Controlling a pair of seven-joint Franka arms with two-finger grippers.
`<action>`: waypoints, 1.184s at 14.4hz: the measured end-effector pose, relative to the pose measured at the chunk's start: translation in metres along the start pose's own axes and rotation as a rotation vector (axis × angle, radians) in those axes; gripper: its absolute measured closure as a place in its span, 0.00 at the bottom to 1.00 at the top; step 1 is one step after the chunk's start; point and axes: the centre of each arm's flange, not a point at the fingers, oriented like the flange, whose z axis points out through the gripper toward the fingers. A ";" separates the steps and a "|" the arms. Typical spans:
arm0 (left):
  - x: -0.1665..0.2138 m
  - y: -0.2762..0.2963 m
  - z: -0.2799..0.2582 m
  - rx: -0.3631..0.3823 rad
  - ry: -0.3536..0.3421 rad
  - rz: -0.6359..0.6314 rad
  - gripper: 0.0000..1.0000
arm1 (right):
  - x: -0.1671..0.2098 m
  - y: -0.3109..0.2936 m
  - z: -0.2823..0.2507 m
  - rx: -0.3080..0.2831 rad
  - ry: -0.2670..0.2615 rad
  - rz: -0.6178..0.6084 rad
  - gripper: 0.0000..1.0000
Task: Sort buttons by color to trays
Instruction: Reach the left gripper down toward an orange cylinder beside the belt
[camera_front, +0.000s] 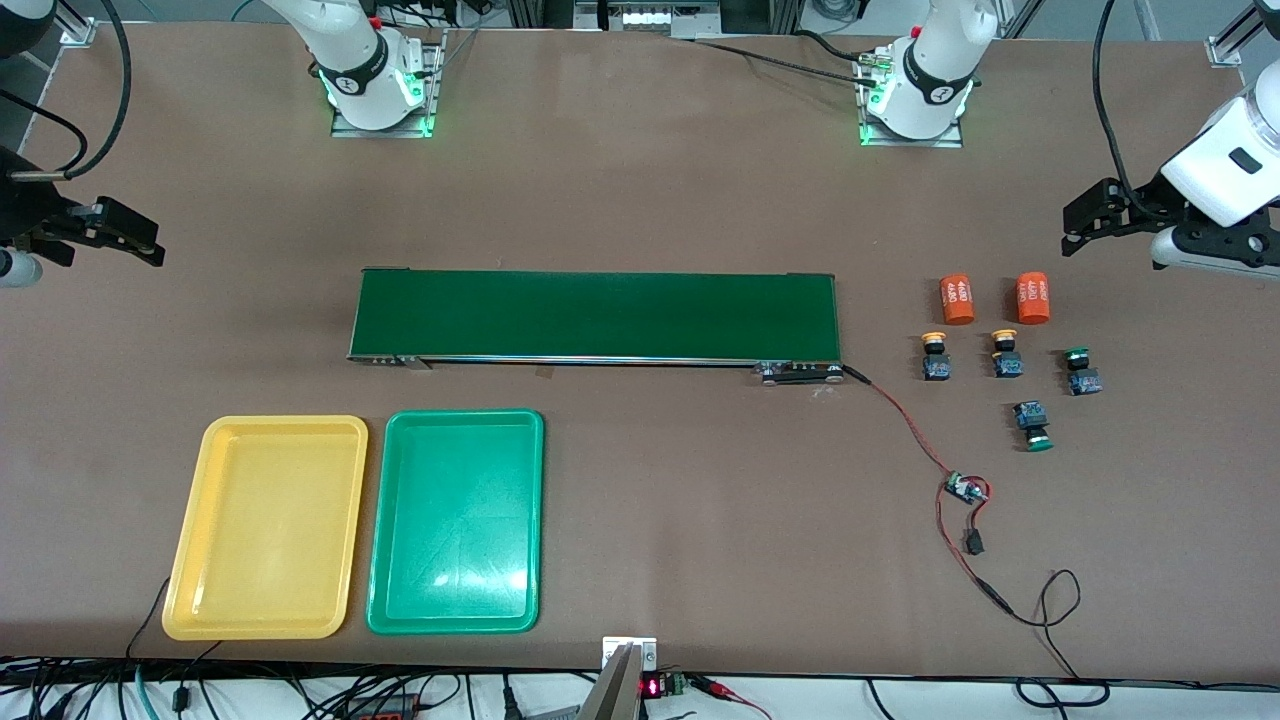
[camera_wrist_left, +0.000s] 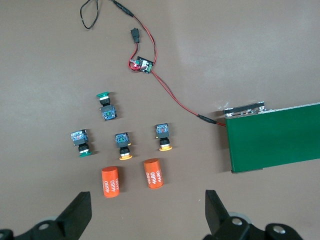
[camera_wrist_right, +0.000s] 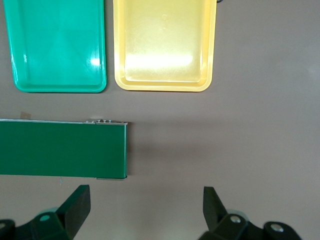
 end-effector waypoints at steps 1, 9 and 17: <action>0.000 0.000 0.000 0.000 0.000 0.000 0.00 | -0.003 0.000 -0.001 0.001 0.008 0.000 0.00; -0.001 0.000 0.003 -0.002 -0.020 0.000 0.00 | -0.018 0.001 0.002 0.004 0.006 -0.009 0.00; 0.019 -0.027 0.062 -0.016 -0.134 -0.041 0.00 | -0.018 0.001 0.003 0.004 0.005 -0.010 0.00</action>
